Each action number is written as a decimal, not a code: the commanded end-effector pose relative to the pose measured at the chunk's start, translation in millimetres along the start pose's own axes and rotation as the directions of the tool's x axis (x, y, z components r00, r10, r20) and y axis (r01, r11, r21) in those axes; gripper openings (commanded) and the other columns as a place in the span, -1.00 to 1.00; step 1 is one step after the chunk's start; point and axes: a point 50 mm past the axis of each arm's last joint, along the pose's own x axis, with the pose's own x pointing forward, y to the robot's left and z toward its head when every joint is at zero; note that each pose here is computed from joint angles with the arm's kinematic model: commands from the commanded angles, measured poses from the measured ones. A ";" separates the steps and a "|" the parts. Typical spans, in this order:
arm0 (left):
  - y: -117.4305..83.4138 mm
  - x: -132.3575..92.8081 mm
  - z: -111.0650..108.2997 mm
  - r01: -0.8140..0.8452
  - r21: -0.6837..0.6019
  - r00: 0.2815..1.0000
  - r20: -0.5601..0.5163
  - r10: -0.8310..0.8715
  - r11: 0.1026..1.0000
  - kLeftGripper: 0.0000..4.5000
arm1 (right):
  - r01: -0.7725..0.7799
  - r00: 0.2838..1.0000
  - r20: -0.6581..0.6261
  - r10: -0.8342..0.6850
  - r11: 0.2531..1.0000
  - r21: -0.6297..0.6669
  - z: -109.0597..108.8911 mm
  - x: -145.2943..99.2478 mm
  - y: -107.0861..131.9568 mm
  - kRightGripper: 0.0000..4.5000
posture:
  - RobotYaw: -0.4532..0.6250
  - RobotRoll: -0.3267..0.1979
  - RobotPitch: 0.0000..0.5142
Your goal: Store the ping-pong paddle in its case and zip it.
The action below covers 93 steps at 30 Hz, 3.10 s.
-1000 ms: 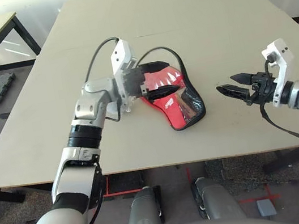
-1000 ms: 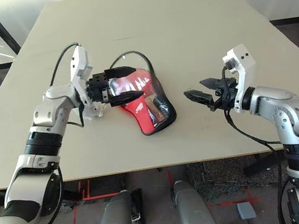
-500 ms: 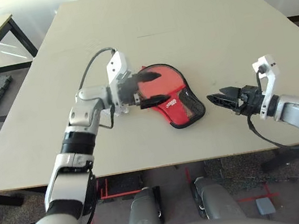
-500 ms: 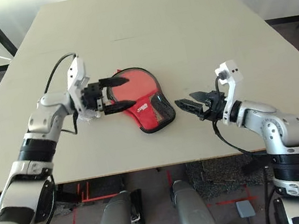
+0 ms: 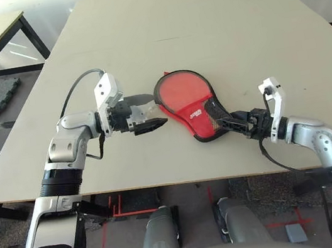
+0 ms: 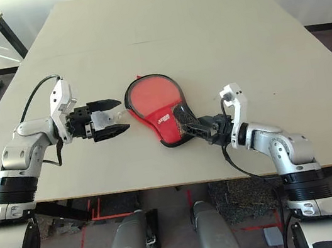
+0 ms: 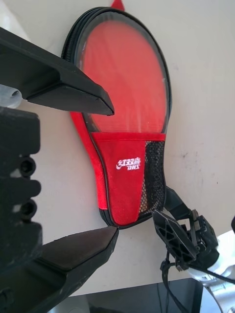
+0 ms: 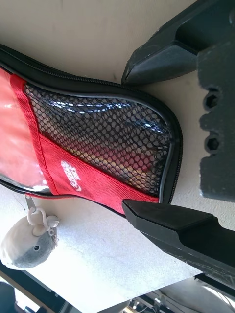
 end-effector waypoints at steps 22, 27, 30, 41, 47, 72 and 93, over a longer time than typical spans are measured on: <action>2.2 -3.4 -0.8 -0.015 0.004 1.000 -0.003 0.015 1.000 1.00 | 0.096 0.994 -0.065 -0.089 0.988 0.124 -25.6 -26.0 -12.3 -0.99 | 0.03 0.25 -0.63; 3.4 -2.1 1.2 -0.009 0.010 1.000 -0.003 0.010 1.000 1.00 | 0.120 0.990 -0.095 -0.107 0.982 0.144 -29.6 -53.1 -17.5 -0.99 | 0.01 0.25 -0.63; 3.9 -0.7 3.1 -0.005 0.015 1.000 -0.001 0.005 1.000 1.00 | 0.121 0.988 -0.112 -0.104 0.980 0.158 -32.1 -64.8 -17.6 -0.99 | 0.01 0.25 -0.63; 2.6 1.6 7.4 0.016 0.021 1.000 -0.002 -0.016 1.000 1.00 | 0.166 0.972 -0.198 -0.125 0.965 0.202 -47.1 -112.1 -18.3 -0.99 | -0.02 0.25 -0.61; 0.2 3.3 12.3 0.033 0.022 0.999 0.009 -0.033 0.999 1.00 | 0.176 0.966 -0.224 -0.125 0.958 0.225 -52.8 -126.0 -14.9 -0.99 | -0.03 0.25 -0.60; -5.4 -5.7 32.2 0.047 0.040 0.999 0.022 -0.048 0.998 1.00 | 0.264 0.954 -0.087 -0.286 0.943 -0.205 45.4 -180.1 -25.7 0.80 | -0.03 0.25 -0.67; -16.3 -17.8 26.5 -0.055 0.031 0.998 0.022 0.054 0.998 1.00 | 0.069 0.982 -0.108 -0.157 0.821 -0.567 34.2 -18.8 -24.2 0.98 | 0.11 0.25 -0.68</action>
